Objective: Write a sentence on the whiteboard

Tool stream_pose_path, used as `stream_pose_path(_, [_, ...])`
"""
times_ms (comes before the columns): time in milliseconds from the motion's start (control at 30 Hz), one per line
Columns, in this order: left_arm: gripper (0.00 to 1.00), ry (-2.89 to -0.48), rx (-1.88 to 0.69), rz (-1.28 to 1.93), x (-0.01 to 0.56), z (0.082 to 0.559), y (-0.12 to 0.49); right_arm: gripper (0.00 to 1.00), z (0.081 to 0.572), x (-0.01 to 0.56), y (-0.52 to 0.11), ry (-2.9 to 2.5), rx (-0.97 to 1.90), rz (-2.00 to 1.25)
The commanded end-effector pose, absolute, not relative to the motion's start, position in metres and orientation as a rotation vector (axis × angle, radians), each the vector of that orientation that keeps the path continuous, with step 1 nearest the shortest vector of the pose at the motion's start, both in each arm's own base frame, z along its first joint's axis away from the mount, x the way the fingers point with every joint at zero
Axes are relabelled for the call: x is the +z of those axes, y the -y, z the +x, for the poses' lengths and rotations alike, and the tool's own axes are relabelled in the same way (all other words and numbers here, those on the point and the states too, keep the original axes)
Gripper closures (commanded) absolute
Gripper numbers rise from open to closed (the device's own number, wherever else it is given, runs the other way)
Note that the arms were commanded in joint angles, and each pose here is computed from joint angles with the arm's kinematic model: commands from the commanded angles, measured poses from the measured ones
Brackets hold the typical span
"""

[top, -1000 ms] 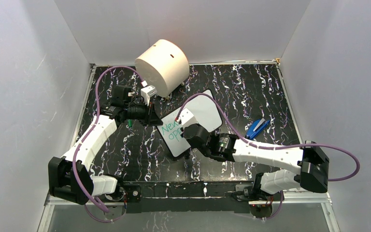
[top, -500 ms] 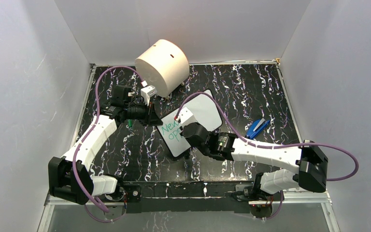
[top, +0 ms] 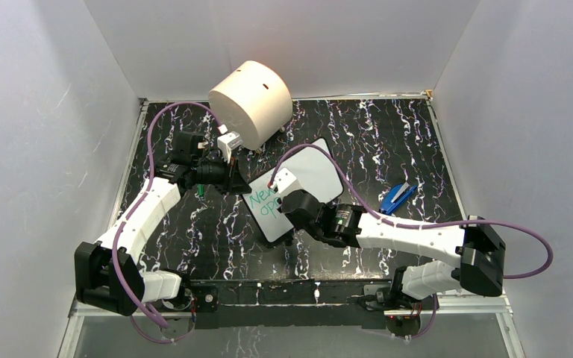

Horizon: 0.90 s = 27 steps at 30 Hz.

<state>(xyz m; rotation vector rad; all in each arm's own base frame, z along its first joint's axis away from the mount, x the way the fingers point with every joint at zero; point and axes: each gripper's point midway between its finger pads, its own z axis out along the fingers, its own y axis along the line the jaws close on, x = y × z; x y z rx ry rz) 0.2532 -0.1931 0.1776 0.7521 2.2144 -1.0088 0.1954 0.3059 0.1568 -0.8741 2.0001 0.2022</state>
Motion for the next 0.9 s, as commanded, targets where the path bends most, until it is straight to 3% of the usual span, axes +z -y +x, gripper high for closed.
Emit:
stream_pose_path(0, [1.0,-2.256,-0.926,0.768,0.166,0.254,0.183,1.0,0.2,0.165,-0.306,-1.999,0.202,-0.832])
stream_pose_path(867, [1.0,-2.258,-0.938,0.768,0.165,0.253,0.184,1.0,0.217,0.194,-0.314,-1.903,0.231,-0.752])
